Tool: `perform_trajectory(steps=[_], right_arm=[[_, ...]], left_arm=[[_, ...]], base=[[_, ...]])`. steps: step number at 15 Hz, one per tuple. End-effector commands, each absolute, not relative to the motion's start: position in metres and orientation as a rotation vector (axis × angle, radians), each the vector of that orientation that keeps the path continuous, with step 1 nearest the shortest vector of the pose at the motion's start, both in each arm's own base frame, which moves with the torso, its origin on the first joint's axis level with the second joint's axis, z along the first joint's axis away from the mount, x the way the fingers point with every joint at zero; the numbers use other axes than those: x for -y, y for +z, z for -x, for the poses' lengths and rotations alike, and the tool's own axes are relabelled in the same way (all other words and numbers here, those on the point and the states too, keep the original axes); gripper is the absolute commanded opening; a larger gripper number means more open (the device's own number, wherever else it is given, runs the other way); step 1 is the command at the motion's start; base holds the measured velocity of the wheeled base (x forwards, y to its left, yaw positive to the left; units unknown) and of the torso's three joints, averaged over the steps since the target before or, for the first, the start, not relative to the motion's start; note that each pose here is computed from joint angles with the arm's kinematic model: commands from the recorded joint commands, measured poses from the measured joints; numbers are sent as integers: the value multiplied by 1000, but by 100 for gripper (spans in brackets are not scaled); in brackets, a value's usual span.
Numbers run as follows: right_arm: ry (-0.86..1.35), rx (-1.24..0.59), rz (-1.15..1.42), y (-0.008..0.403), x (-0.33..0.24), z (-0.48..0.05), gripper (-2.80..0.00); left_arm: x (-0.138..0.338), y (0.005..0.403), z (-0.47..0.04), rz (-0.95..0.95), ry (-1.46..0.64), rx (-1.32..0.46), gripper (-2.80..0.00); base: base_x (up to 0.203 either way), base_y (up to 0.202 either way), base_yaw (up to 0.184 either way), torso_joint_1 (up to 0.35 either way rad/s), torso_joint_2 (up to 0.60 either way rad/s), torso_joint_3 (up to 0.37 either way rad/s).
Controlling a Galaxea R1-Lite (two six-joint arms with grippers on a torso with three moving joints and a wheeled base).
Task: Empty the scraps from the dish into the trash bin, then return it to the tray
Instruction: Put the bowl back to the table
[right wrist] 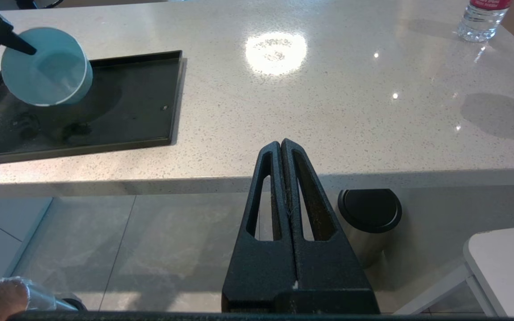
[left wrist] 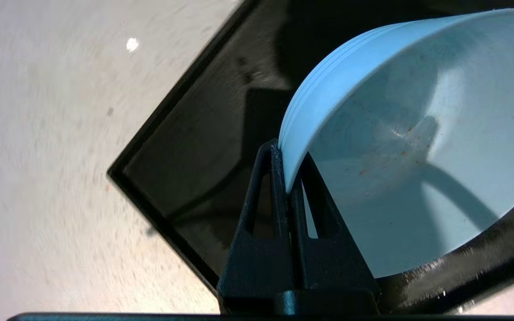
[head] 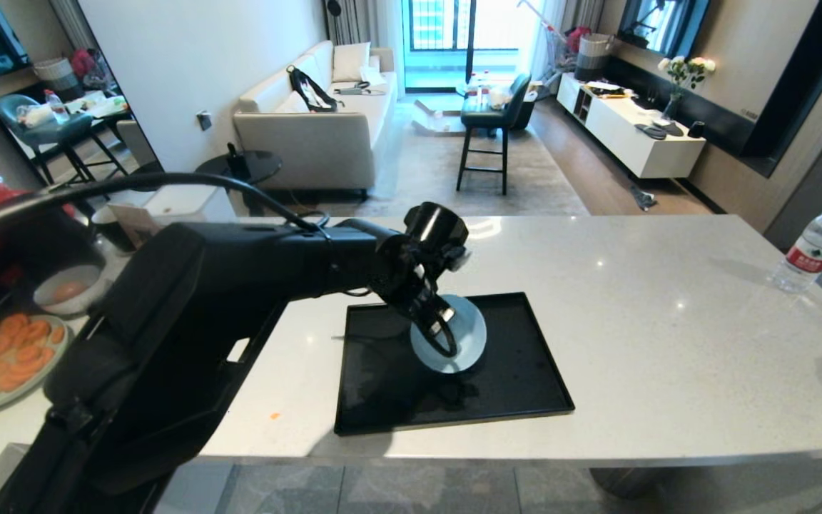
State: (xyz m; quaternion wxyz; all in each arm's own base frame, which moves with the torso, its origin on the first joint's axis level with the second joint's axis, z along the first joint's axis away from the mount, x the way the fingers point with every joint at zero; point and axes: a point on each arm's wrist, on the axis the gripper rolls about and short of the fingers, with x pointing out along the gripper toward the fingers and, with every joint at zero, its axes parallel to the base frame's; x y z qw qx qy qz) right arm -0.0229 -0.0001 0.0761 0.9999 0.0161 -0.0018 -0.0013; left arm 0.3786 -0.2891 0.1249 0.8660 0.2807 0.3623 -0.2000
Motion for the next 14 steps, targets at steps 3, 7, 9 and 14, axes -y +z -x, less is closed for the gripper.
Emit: perform_trajectory(steps=[3, 7, 9, 14], right_arm=[[-1, 5, -32, 76, 0, 23, -280], [-2, 5, -32, 76, 0, 23, -280], [-3, 4, -32, 76, 0, 23, -280], [-1, 5, -32, 76, 0, 23, -280]], left_arm=[[275, 124, -384, -448, -240, -812, -280], [261, 123, -369, -383, -125, -975, -280], [257, 123, -360, -369, -86, -1052, -280], [258, 119, -355, -330, -159, -1132, -280]], base=[[0, 0, 0, 0, 0, 0], [0, 0, 0, 0, 0, 0], [0, 0, 0, 0, 0, 0], [0, 0, 0, 0, 0, 0]])
